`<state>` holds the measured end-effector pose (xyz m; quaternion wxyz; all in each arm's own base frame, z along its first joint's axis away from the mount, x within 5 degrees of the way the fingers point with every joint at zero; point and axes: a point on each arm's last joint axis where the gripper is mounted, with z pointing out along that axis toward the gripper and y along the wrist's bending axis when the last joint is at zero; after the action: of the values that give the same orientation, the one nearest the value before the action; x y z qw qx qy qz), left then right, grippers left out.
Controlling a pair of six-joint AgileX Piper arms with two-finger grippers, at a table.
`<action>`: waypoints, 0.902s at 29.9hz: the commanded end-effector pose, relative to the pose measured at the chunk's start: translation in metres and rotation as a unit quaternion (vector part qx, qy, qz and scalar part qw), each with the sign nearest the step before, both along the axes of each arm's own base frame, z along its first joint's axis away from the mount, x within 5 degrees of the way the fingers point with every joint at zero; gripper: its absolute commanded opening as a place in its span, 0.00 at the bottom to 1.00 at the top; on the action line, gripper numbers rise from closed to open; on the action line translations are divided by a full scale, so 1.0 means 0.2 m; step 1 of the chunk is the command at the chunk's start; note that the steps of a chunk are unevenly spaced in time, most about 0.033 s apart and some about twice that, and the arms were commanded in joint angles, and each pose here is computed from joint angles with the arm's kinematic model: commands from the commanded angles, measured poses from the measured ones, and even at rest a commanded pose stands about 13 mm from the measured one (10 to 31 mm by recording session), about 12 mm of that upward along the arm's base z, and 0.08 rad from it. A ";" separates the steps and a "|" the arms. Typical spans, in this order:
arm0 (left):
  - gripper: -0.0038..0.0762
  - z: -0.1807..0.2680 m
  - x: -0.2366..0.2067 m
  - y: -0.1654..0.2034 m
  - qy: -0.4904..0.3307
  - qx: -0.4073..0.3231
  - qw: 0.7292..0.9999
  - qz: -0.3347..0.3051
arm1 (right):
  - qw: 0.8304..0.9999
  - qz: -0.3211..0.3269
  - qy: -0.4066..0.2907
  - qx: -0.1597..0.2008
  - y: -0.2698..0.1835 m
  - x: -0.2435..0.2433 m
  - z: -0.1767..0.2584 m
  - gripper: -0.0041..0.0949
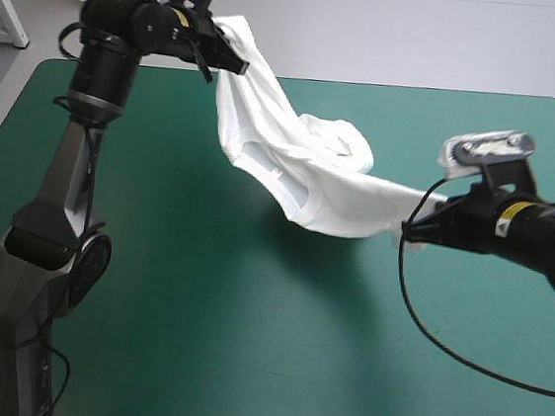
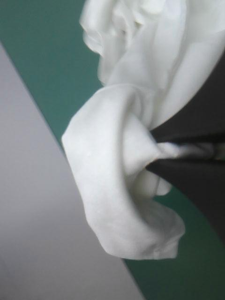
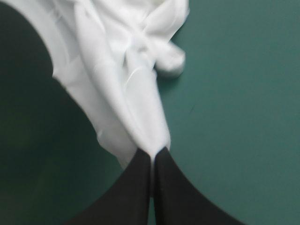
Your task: Fold the cloth
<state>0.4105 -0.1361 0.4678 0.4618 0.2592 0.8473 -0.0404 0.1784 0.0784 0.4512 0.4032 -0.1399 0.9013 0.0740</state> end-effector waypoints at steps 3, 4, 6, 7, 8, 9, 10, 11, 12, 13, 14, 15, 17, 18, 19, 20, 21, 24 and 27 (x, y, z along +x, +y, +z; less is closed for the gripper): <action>0.04 0.53 -0.46 0.13 -0.154 -0.061 0.986 -0.009 | 0.976 -0.034 -0.215 0.028 -0.13 -0.13 0.46 0.02; 0.04 0.59 -0.53 0.14 -0.176 -0.074 0.981 -0.015 | 0.969 -0.037 -0.242 0.030 -0.14 -0.15 0.52 0.02; 0.04 0.69 -0.65 0.17 -0.217 -0.096 0.971 -0.025 | 0.957 -0.034 -0.287 0.031 -0.17 -0.20 0.61 0.02; 0.04 0.74 -0.72 0.19 -0.238 -0.110 0.965 -0.032 | 0.951 -0.029 -0.308 0.029 -0.18 -0.22 0.65 0.02; 0.04 0.79 -0.80 0.20 -0.260 -0.121 0.957 -0.040 | 0.945 -0.026 -0.326 0.028 -0.19 -0.24 0.69 0.02; 0.04 0.84 -0.87 0.22 -0.281 -0.131 0.950 -0.048 | 0.940 -0.025 -0.339 0.029 -0.20 -0.26 0.71 0.02; 0.04 0.89 -0.95 0.23 -0.303 -0.141 0.941 -0.058 | 0.934 -0.024 -0.356 0.034 -0.21 -0.28 0.74 0.02; 0.04 0.93 -1.02 0.25 -0.326 -0.152 0.931 -0.068 | 0.926 -0.023 -0.374 0.039 -0.21 -0.30 0.77 0.02; 0.04 0.96 -1.08 0.26 -0.344 -0.156 0.923 -0.074 | 0.919 -0.021 -0.390 0.041 -0.22 -0.31 0.80 0.02; 0.04 1.00 -1.15 0.28 -0.365 -0.167 0.913 -0.076 | 0.910 -0.020 -0.412 0.046 -0.22 -0.33 0.83 0.02; 0.04 1.04 -1.23 0.31 -0.386 -0.175 0.902 -0.077 | 0.898 -0.018 -0.436 0.054 -0.23 -0.35 0.87 0.02; 0.04 1.07 -1.29 0.33 -0.406 -0.182 0.892 -0.076 | 0.885 -0.015 -0.462 0.061 -0.24 -0.38 0.91 0.02; 0.04 1.13 -1.43 0.38 -0.450 -0.199 0.867 -0.074 | 0.858 -0.007 -0.508 0.076 -0.25 -0.43 0.98 0.02; 0.04 1.16 -1.50 0.40 -0.471 -0.205 0.855 -0.073 | 0.848 -0.006 -0.523 0.085 -0.26 -0.46 1.00 0.02; 0.04 1.18 -1.56 0.42 -0.494 -0.213 0.840 -0.073 | 0.836 -0.003 -0.542 0.087 -0.26 -0.48 1.03 0.02; 0.04 1.21 -1.62 0.44 -0.516 -0.220 0.824 -0.075 | 0.824 0.002 -0.559 0.092 -0.27 -0.51 1.06 0.02; 0.04 1.22 -1.67 0.46 -0.534 -0.223 0.812 -0.078 | 0.815 0.008 -0.571 0.092 -0.27 -0.53 1.08 0.02; 0.04 1.27 -1.81 0.50 -0.577 -0.246 0.774 -0.084 | 0.791 0.026 -0.604 0.096 -0.28 -0.60 1.14 0.02; 0.04 1.28 -1.88 0.50 -0.594 -0.259 0.754 -0.105 | 0.766 0.051 -0.629 0.121 -0.28 -0.66 1.21 0.02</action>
<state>0.0580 -0.0413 0.7143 0.8861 0.2029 0.3977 -0.1245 0.0645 0.0256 0.6729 0.8501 -0.1508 0.4980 0.0805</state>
